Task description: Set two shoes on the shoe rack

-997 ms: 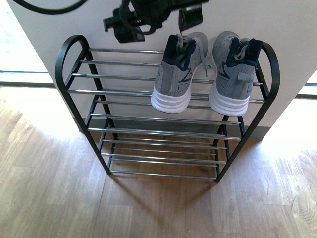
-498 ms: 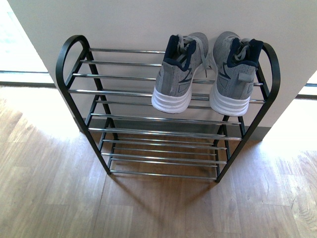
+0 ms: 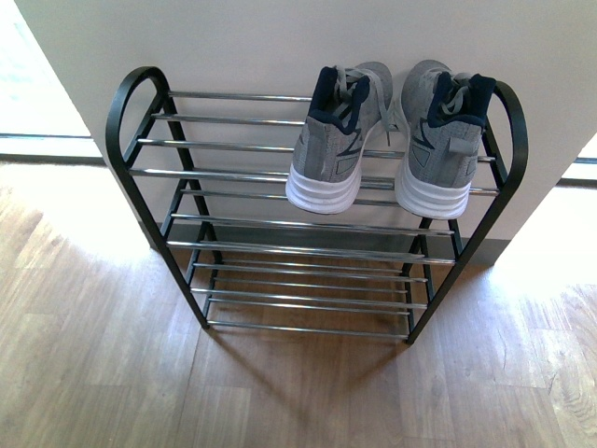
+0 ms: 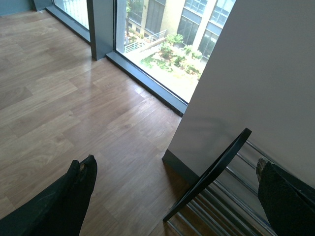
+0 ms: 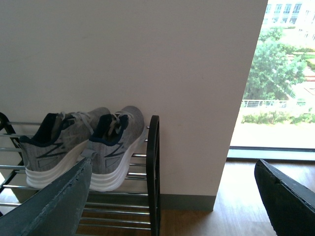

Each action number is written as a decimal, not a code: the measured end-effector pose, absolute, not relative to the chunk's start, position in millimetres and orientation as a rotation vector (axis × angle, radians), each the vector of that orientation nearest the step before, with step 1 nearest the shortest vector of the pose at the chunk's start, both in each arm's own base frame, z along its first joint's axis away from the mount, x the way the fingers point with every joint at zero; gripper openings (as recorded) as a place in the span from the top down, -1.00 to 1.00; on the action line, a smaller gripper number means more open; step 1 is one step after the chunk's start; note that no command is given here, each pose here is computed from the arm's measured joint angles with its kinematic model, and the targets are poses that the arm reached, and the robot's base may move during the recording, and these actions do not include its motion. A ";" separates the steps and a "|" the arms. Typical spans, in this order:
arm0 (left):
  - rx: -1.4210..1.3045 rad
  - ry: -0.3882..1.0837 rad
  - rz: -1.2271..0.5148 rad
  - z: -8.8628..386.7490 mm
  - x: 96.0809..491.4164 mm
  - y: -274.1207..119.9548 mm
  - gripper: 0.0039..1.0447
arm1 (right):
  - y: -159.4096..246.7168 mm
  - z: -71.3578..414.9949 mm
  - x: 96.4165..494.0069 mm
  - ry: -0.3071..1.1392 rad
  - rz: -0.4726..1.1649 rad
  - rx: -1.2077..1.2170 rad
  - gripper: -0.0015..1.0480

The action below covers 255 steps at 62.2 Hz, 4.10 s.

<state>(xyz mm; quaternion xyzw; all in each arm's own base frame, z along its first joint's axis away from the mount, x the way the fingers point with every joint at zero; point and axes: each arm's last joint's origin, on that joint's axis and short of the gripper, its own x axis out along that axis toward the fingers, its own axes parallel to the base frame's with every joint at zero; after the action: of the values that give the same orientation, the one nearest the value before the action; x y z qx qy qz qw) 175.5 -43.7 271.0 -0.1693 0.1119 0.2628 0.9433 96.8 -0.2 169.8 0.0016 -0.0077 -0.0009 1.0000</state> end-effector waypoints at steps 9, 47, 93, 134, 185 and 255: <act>-0.363 0.176 0.292 260.9 175.5 -38.7 -0.61 | -0.2 169.8 96.8 -0.015 -0.002 0.003 -0.82; -0.012 0.001 -0.022 197.0 133.9 -3.8 0.98 | -0.2 169.8 96.8 -0.015 -0.002 0.003 -0.82; -0.009 -0.017 -0.003 171.6 112.0 -0.4 0.98 | -0.2 169.8 96.8 -0.015 -0.002 0.003 -0.82; -0.009 0.001 -0.003 167.4 97.8 -0.3 0.98 | -0.2 169.8 96.8 -0.016 -0.002 0.003 -0.82; -0.008 0.001 0.000 167.4 97.8 -0.2 -0.83 | -0.1 170.0 96.8 -0.016 0.002 0.003 -0.82; -0.007 0.001 -0.002 167.4 97.8 -0.2 -0.83 | -0.1 169.8 96.7 -0.015 -0.001 0.003 -0.82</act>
<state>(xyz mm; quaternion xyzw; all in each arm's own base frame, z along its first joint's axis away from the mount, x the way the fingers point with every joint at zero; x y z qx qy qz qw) 97.8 -0.2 167.4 -0.0037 0.0005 -0.0011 1.0000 96.7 -0.1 169.8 0.0016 -0.0075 -0.0004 1.0000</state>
